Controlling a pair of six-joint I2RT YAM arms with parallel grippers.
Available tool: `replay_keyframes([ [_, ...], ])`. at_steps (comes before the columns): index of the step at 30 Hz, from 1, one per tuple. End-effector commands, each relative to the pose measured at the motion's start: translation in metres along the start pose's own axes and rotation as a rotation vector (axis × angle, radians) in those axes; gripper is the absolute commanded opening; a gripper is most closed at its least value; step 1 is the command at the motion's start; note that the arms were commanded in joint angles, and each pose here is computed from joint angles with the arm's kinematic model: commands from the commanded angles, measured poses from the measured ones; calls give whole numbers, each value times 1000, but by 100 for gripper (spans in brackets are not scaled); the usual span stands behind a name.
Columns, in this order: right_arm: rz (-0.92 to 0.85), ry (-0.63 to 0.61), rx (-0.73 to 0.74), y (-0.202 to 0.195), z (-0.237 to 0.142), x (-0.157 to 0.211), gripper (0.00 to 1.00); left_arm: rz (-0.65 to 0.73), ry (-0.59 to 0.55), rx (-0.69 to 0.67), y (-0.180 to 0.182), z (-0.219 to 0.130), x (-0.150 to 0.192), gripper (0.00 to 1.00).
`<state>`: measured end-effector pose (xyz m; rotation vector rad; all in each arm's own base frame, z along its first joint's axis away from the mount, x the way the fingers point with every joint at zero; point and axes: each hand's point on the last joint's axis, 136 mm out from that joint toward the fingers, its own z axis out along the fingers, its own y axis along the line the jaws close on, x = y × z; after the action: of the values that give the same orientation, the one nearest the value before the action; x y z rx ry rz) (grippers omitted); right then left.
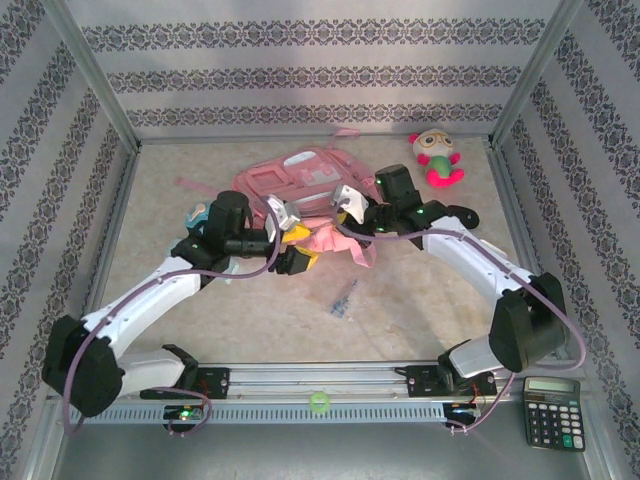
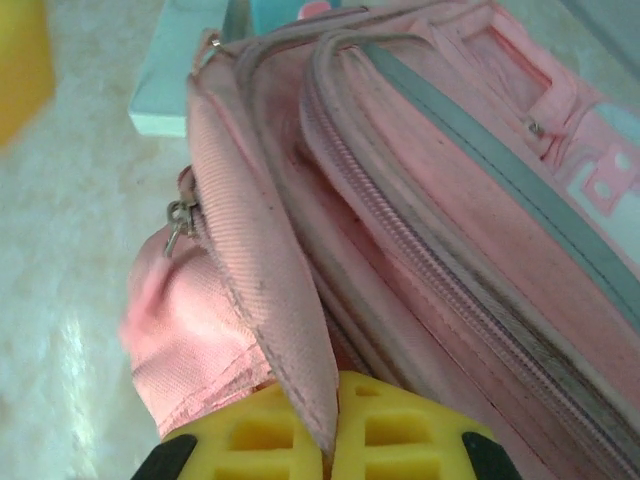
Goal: Pack books, pencil case, and school supplies into a backpack
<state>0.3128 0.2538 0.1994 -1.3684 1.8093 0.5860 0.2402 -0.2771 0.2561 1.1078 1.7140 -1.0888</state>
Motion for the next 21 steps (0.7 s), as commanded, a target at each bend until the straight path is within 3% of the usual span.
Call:
replay_keyframes([
  [1, -250, -112, -47, 17, -24, -28, 0, 200, 193, -102, 8, -19, 32, 81],
  [8, -345, -86, -134, 33, -27, -21, 0, 479, 308, -234, 46, -21, 46, 93],
  [14, -361, -111, -183, 42, -29, -25, 0, 553, 371, -221, 76, 0, 51, 94],
  [21, -372, -87, -216, 45, -28, -20, 0, 599, 350, -201, 96, 21, 47, 91],
])
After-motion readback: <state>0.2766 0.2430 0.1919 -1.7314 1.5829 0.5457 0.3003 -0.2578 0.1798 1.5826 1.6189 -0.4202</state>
